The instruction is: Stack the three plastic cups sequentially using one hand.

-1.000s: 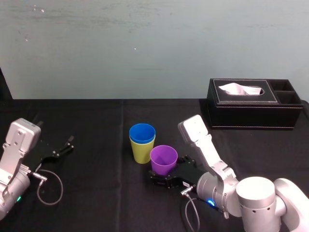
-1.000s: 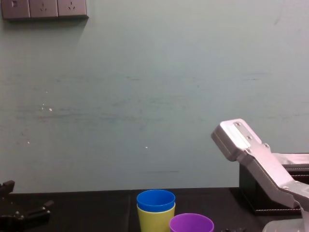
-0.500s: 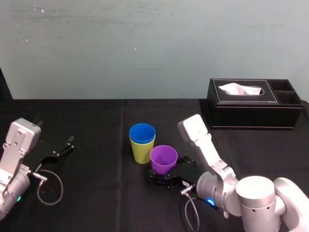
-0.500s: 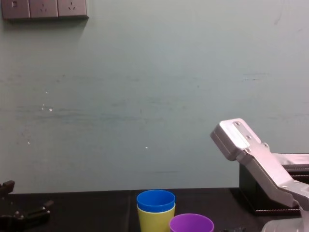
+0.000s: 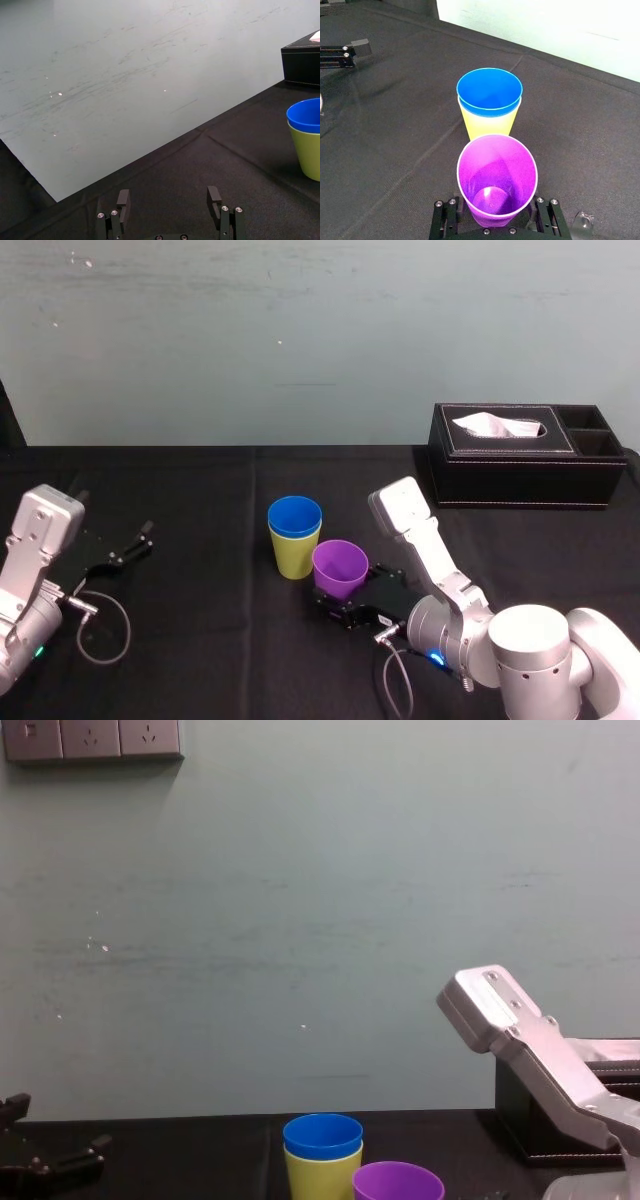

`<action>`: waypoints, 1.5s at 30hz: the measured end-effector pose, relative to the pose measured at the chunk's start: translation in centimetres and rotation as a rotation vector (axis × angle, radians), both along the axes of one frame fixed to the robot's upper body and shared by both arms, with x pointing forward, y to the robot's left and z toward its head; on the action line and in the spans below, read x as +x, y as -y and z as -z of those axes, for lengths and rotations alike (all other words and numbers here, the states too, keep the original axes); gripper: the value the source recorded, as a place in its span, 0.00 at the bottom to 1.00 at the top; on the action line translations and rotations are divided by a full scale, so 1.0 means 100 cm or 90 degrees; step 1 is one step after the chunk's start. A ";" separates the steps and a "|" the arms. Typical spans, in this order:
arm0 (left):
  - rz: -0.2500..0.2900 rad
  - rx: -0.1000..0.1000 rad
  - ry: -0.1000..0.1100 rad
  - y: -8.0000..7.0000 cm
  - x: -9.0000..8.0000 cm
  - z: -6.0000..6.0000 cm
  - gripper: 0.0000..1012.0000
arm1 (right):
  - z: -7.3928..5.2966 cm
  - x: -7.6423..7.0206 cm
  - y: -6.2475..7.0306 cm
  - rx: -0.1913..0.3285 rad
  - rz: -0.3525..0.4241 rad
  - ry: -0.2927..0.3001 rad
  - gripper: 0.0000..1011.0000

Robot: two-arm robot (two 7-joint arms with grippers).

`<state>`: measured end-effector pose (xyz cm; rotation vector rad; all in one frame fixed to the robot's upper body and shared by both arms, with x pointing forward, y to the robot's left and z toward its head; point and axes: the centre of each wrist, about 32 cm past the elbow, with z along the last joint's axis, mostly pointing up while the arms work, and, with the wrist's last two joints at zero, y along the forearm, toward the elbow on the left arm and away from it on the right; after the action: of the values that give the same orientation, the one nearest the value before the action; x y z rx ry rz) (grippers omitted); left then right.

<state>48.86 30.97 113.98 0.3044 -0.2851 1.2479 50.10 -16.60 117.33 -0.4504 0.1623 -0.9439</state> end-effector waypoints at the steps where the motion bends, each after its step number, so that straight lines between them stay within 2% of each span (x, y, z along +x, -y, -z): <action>1: 0.000 0.000 0.000 0.000 0.000 0.000 0.99 | 0.000 0.000 0.000 0.000 0.000 0.000 0.70; 9: 0.000 0.000 0.000 0.000 0.000 0.000 0.99 | -0.006 -0.001 0.001 -0.001 -0.007 0.006 0.70; 14: 0.000 0.000 0.000 0.000 0.000 0.000 0.99 | -0.021 -0.002 0.002 0.000 -0.018 0.017 0.70; 19: 0.000 0.000 0.000 0.000 0.000 0.000 0.99 | -0.046 0.000 0.003 0.001 -0.032 0.034 0.70; 20: 0.000 0.000 0.000 0.000 0.000 0.000 0.99 | -0.052 0.002 0.004 0.003 -0.036 0.039 0.70; 21: 0.000 0.000 0.000 0.000 0.000 0.000 0.99 | -0.052 0.002 0.004 0.003 -0.036 0.039 0.70; 27: 0.000 0.000 0.000 0.000 0.000 0.000 0.99 | -0.074 0.011 0.001 0.004 -0.043 0.065 0.70; 31: 0.000 0.000 0.000 0.000 0.000 0.000 0.99 | -0.080 0.017 -0.003 0.006 -0.047 0.075 0.70; 37: 0.000 0.000 0.000 0.000 0.000 0.000 0.99 | -0.083 0.027 -0.011 0.018 -0.053 0.084 0.70; 45: 0.000 0.000 0.000 0.000 0.000 0.000 0.99 | -0.087 0.038 -0.020 0.017 -0.057 0.088 0.70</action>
<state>48.86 30.97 113.98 0.3045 -0.2850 1.2479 53.93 -14.59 126.00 -0.3630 0.0288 -0.8803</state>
